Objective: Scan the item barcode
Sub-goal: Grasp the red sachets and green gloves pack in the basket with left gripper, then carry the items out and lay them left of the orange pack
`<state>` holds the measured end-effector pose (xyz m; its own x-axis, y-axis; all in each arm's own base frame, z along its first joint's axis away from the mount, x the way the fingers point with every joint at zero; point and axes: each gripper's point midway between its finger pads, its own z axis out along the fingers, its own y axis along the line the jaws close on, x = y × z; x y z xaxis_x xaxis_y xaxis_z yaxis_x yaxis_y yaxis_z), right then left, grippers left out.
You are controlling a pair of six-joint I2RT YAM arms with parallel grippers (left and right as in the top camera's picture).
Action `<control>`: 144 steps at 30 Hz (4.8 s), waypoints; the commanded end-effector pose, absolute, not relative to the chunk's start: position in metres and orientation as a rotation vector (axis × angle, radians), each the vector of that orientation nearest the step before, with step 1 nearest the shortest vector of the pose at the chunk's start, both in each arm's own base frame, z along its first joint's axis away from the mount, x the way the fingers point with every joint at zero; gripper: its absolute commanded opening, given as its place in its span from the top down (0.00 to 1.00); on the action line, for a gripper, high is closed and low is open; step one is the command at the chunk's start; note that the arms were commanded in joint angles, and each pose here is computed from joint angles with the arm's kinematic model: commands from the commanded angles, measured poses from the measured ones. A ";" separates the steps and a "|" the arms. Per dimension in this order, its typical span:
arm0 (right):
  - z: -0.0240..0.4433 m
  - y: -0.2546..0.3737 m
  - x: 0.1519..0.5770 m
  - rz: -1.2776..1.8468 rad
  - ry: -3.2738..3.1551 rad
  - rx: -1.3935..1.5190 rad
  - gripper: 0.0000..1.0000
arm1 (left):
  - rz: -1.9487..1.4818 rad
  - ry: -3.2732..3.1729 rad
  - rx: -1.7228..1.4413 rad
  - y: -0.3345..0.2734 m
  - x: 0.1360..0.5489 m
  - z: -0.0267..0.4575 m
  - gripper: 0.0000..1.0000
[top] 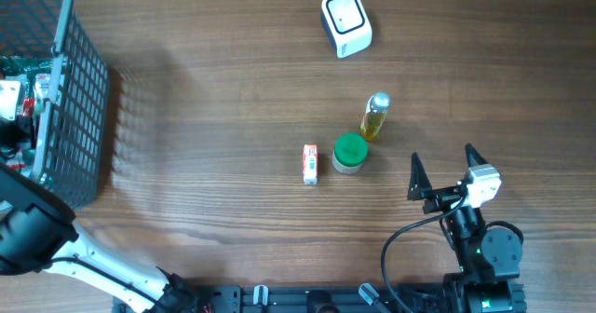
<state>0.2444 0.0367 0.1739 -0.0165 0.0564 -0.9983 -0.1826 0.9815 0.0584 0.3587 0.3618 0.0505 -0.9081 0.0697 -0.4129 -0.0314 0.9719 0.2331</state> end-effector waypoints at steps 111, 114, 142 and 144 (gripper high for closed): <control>0.175 0.035 0.244 0.183 1.570 -0.097 0.00 | -0.027 2.571 -0.286 -0.082 0.349 0.185 0.96; 0.175 0.035 0.244 0.183 1.571 -0.097 0.01 | 0.002 2.604 -0.217 -0.100 0.350 0.153 0.96; 0.175 0.035 0.245 0.183 1.573 -0.097 0.00 | 0.111 2.732 0.210 -0.148 0.352 0.047 0.24; 0.174 0.035 0.245 0.183 1.573 -0.097 0.00 | 0.103 2.716 0.202 -0.148 0.354 0.054 0.20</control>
